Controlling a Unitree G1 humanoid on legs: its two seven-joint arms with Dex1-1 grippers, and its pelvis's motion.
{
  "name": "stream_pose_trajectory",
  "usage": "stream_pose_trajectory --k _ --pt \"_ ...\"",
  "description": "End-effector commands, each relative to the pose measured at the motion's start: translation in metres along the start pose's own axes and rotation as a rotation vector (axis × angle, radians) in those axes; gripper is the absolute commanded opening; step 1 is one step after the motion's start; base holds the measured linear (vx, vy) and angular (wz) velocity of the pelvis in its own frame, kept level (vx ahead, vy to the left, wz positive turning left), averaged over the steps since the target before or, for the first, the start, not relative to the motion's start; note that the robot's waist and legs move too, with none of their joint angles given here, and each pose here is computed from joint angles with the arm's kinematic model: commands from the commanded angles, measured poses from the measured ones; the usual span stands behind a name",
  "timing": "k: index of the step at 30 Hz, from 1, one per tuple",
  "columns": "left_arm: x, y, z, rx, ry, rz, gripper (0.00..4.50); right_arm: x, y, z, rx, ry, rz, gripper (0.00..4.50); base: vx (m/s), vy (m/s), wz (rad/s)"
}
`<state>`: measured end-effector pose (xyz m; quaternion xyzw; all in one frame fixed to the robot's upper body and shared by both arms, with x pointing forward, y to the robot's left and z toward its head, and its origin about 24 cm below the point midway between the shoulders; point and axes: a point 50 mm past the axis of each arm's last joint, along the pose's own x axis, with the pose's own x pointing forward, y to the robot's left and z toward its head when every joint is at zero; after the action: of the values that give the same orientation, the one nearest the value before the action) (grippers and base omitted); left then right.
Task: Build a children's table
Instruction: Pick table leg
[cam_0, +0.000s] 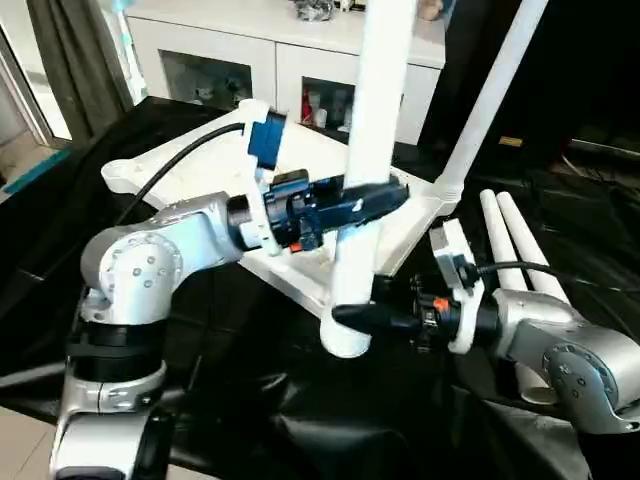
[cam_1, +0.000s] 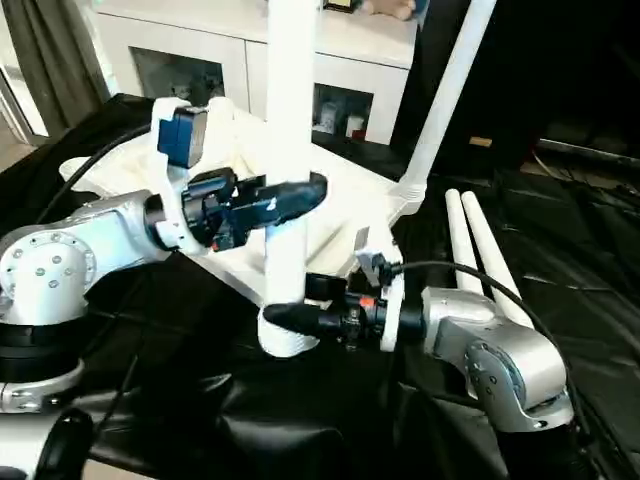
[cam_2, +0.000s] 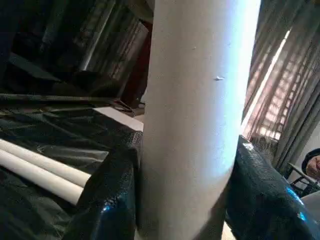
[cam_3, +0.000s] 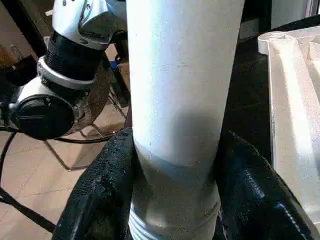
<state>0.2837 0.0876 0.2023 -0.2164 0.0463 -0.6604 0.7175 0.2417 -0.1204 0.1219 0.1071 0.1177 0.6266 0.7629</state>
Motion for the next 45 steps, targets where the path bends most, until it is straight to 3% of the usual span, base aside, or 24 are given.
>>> stream_pose_trajectory --k 1,7,10,13,14,17,18,20,24,35,45 --pt "0.005 -0.002 -0.004 -0.021 0.009 -0.036 1.98 -0.005 -0.003 -0.001 -0.002 -0.001 -0.028 1.93 0.0 0.0 0.0" --pt "0.006 0.003 -0.003 -0.024 -0.016 0.011 1.95 -0.005 -0.004 -0.001 -0.034 0.002 -0.052 1.93 0.0 0.0 0.0" --pt "0.006 0.007 -0.002 -0.021 -0.031 0.063 1.95 -0.004 -0.011 0.0 -0.003 -0.036 -0.125 2.63 0.0 0.0 0.0" --pt "0.006 0.013 -0.001 -0.007 -0.041 0.136 1.95 -0.002 -0.018 0.004 -0.012 -0.06 -0.205 2.72 0.0 0.0 0.0" --pt "0.007 0.015 -0.001 0.008 -0.04 0.167 1.93 -0.001 -0.021 0.004 -0.018 -0.048 -0.246 2.97 0.0 0.0 0.0" --pt "0.007 0.025 0.0 0.039 -0.03 0.319 1.9 0.001 -0.032 0.0 0.02 -0.033 -0.358 3.09 0.0 0.0 0.0" --pt "0.007 0.025 0.0 0.04 -0.029 0.322 1.9 0.001 -0.032 0.0 0.022 -0.033 -0.359 3.1 0.0 0.0 0.0" --pt "0.006 0.035 0.001 0.038 -0.026 0.481 1.9 0.002 -0.038 -0.003 0.058 -0.032 -0.412 3.1 0.0 0.0 0.0" --pt "0.007 0.037 0.002 0.064 -0.03 0.566 1.89 0.004 -0.039 -0.003 0.125 -0.025 -0.426 3.1 0.0 0.0 0.0" --pt "0.018 0.031 0.003 0.072 -0.042 0.581 1.86 0.015 -0.044 0.0 0.153 0.013 -0.427 3.1 0.0 0.0 0.0" --pt "0.018 0.029 0.003 0.065 -0.041 0.568 1.86 0.021 -0.041 0.0 0.153 0.032 -0.387 2.28 0.0 0.0 0.0"
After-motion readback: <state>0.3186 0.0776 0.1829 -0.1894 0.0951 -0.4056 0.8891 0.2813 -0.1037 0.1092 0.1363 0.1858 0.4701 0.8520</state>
